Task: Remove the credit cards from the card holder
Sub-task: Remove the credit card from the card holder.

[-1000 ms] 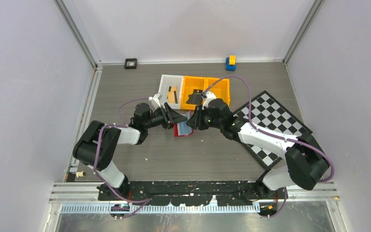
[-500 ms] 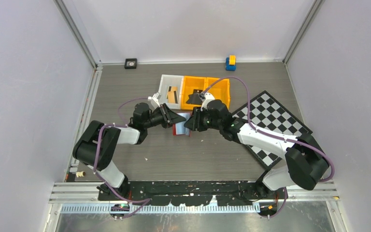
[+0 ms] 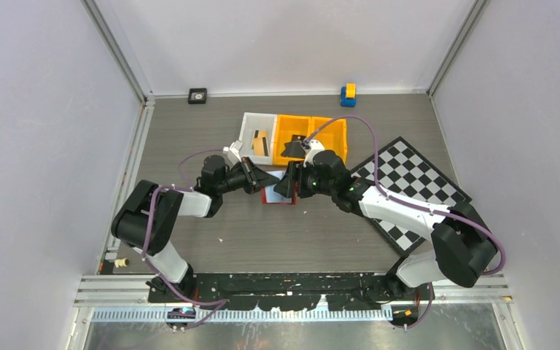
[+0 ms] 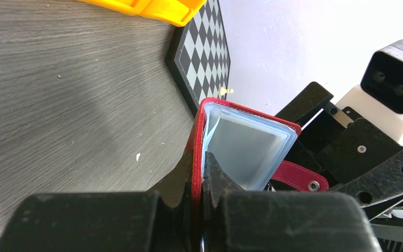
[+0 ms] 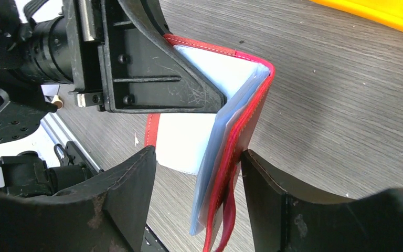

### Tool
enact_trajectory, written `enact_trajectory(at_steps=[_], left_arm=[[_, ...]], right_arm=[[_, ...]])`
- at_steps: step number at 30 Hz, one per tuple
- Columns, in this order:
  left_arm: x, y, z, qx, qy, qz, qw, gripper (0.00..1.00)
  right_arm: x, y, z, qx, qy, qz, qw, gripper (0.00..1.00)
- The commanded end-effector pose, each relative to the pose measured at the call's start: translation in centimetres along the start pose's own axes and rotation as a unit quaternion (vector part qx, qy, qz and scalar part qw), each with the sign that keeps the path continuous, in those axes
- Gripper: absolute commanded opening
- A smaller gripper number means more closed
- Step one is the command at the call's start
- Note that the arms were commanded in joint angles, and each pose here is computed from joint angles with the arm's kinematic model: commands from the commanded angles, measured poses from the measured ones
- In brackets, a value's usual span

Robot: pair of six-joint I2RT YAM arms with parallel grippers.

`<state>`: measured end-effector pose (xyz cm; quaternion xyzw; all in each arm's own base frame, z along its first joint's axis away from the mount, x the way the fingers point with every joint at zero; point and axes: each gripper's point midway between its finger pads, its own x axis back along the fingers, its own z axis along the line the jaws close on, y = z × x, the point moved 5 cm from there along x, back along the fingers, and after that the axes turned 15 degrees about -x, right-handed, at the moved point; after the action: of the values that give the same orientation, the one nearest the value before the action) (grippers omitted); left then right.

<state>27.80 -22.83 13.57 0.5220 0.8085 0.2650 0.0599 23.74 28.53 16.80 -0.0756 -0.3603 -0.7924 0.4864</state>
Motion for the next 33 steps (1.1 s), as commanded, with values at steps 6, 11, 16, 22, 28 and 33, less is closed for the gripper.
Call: enact_trajectory(at_steps=[6, 11, 16, 22, 28, 33], left_arm=[[0.2, 1.6, -0.1, 0.006, -0.031, -0.026, 0.999, 0.00], [0.3, 1.7, 0.0, 0.009, -0.032, -0.027, 0.999, 0.00], [0.4, 1.7, -0.3, 0.005, -0.034, -0.030, 0.999, 0.00], [0.6, 1.8, -0.5, -0.003, -0.029, -0.032, 0.999, 0.00], [0.8, 1.7, -0.4, -0.009, -0.013, -0.034, 0.999, 0.00], [1.0, 1.7, -0.5, -0.014, -0.009, -0.039, 0.999, 0.00]], right_arm=[[1.8, 2.0, 2.6, 0.004, 0.040, -0.046, 0.998, 0.53], [1.6, 1.9, 2.5, 0.004, 0.035, -0.042, 0.998, 0.33], [1.2, 1.9, 2.0, 0.005, 0.017, -0.041, 0.999, 0.30], [1.1, 1.9, 1.9, 0.006, 0.014, -0.039, 0.999, 0.64], [0.6, 1.6, 1.6, 0.006, 0.015, -0.033, 0.999, 0.77], [-0.7, 1.1, 0.8, 0.000, 0.004, -0.018, 1.000, 0.78]])
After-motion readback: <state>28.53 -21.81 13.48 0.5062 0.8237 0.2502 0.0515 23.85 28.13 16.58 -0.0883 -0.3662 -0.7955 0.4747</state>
